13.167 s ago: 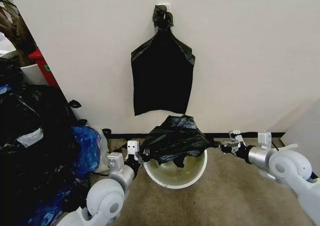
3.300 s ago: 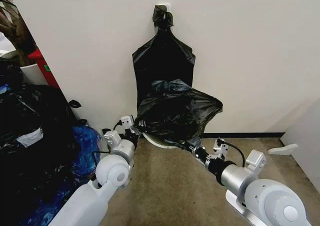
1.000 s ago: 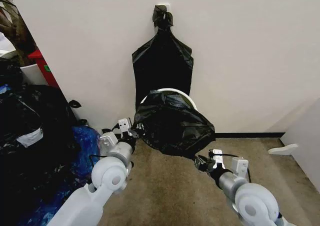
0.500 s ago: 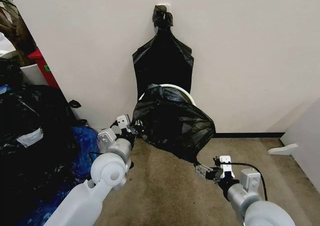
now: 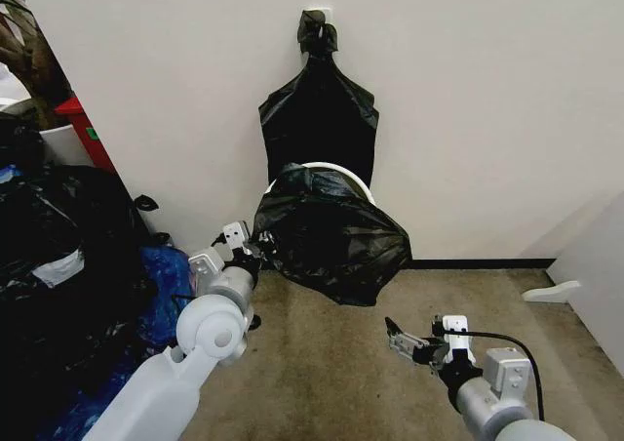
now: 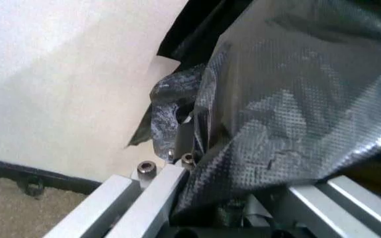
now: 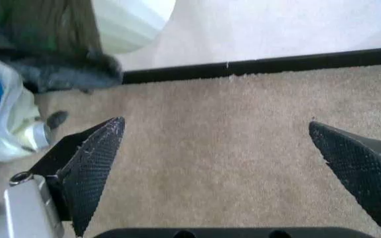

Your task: Place the garbage bag over the trash bin.

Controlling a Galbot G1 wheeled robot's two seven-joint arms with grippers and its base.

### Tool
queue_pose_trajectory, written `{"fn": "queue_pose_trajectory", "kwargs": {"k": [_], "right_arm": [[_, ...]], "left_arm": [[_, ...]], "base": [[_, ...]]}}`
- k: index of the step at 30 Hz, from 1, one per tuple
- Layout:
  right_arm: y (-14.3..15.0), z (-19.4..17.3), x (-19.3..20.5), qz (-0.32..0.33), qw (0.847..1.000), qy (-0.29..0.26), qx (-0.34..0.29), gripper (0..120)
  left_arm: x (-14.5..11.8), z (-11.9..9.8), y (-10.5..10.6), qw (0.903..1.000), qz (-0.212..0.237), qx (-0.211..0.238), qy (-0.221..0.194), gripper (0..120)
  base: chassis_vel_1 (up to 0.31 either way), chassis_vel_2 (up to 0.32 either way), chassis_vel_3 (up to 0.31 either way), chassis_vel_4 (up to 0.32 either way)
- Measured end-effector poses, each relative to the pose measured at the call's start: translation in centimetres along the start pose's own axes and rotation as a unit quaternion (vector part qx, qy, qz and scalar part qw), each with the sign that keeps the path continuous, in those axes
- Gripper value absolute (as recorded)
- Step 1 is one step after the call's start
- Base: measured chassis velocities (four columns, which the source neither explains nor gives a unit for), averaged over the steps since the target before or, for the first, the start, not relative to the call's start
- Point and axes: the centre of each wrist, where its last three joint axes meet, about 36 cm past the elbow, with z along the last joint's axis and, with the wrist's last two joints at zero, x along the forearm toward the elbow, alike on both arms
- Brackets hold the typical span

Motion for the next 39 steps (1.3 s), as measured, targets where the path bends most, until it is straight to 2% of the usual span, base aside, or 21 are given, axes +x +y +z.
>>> {"fn": "queue_pose_trajectory", "kwargs": {"k": [5,10,11,13,15,18,20,23,24,28,34,39], "right_arm": [[-0.2,-0.7,-0.2,0.005,1.0,-0.026,-0.002,100],[-0.9,-2.9,-0.9,0.009,0.994,-0.107,0.033,100],[-0.9,-2.9,-0.9,0.009,0.994,-0.107,0.033,100],[-1.3,-3.4,-0.8,0.0,0.987,-0.147,0.059,100],[-1.9,-4.1,-0.9,-0.023,0.981,-0.174,0.08,100],[-2.2,-4.8,-1.0,-0.048,0.977,-0.185,0.094,100],[-2.5,-5.8,-1.1,-0.092,0.968,-0.203,0.114,100],[-2.8,-7.3,-1.2,-0.172,0.945,-0.226,0.162,100],[-2.8,-7.9,-1.3,-0.196,0.939,-0.227,0.17,100],[-2.4,-9.4,-1.7,-0.244,0.931,-0.213,0.166,100],[-2.8,-9.9,-3.0,-0.247,0.935,-0.186,0.171,91],[-3.4,-9.8,-4.3,-0.239,0.94,-0.169,0.177,77]], "left_arm": [[0.4,0.7,0.3,0.9998,0.003,-0.017,0.005,1],[1.4,3.0,0.7,0.9979,0.012,-0.06,0.021,1],[1.4,3.0,0.7,0.9979,0.012,-0.06,0.021,1],[1.8,3.8,0.9,0.9965,0.016,-0.078,0.026,1],[2.1,4.4,1.1,0.995,0.021,-0.094,0.026,1],[2.3,4.6,1.2,0.9941,0.025,-0.103,0.026,1],[2.3,4.7,1.3,0.993,0.031,-0.111,0.026,1],[2.3,4.4,1.5,0.9907,0.043,-0.128,0.022,1],[2.2,4.4,1.4,0.9894,0.047,-0.136,0.02,1],[2.3,4.6,1.2,0.9862,0.057,-0.154,0.019,1],[2.9,5.0,1.3,0.9828,0.066,-0.171,0.018,1],[3.8,5.3,1.5,0.9794,0.074,-0.187,0.013,1]], "base": [[0.0,0.0,0.0,0.0],[0.0,0.0,0.0,0.0],[0.0,0.0,0.0,0.0],[0.0,0.0,0.0,0.0],[0.0,0.0,0.0,0.0],[0.0,0.0,0.0,0.0],[0.0,0.0,0.0,0.0],[0.0,0.0,0.0,0.0],[0.0,0.0,0.0,0.0],[0.0,0.0,0.0,0.0],[0.0,0.0,0.0,0.0],[0.0,0.0,0.0,0.0]]}}
